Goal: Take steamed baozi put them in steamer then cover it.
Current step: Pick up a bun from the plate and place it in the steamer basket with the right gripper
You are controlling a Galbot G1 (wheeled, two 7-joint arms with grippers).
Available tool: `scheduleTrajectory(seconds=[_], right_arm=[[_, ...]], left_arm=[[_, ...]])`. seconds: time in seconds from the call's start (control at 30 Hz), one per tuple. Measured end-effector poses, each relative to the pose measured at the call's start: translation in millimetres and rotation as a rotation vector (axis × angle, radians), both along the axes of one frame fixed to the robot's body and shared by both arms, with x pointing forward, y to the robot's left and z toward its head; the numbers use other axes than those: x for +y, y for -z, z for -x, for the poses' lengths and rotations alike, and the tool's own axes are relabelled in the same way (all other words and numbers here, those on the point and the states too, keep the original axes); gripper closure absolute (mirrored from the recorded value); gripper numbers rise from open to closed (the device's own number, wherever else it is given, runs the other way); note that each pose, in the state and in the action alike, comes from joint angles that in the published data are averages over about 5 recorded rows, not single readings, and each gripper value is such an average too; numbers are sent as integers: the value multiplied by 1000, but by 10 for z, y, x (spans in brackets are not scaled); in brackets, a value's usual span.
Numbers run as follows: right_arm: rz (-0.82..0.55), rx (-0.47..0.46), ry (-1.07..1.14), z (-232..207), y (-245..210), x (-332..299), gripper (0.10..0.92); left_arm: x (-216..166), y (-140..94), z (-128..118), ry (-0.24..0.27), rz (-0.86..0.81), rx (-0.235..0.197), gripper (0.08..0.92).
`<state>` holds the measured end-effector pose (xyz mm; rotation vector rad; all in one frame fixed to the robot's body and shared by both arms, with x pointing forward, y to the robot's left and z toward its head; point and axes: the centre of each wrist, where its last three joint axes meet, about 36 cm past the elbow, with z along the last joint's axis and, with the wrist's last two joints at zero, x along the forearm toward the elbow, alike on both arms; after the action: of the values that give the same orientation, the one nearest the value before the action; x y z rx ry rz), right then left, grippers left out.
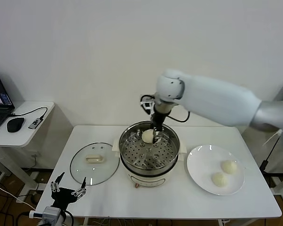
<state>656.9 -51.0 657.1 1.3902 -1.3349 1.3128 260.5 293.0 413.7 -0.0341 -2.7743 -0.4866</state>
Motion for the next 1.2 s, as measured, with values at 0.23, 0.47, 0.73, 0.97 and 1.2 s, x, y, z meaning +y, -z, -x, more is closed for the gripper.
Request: scheduleTrajectory(seconds=[0.23, 0.47, 0.73, 0.97, 1.2], right_arm=[[-6, 5, -14, 7, 252, 244, 420], [-13, 8, -19, 12, 437, 406, 420], [-20, 8, -17, 7, 558, 500, 420], [-35, 9, -9, -8, 598, 497, 395], [-56, 5, -4, -9, 527, 423, 226]], left_arm=[[-15, 12, -8, 3, 7, 1, 177], [-21, 44, -10, 4, 13, 9, 177], [-20, 69, -20, 3, 17, 13, 177], [-25, 81, -13, 3, 18, 17, 177], [-37, 99, -10, 1, 22, 22, 177]])
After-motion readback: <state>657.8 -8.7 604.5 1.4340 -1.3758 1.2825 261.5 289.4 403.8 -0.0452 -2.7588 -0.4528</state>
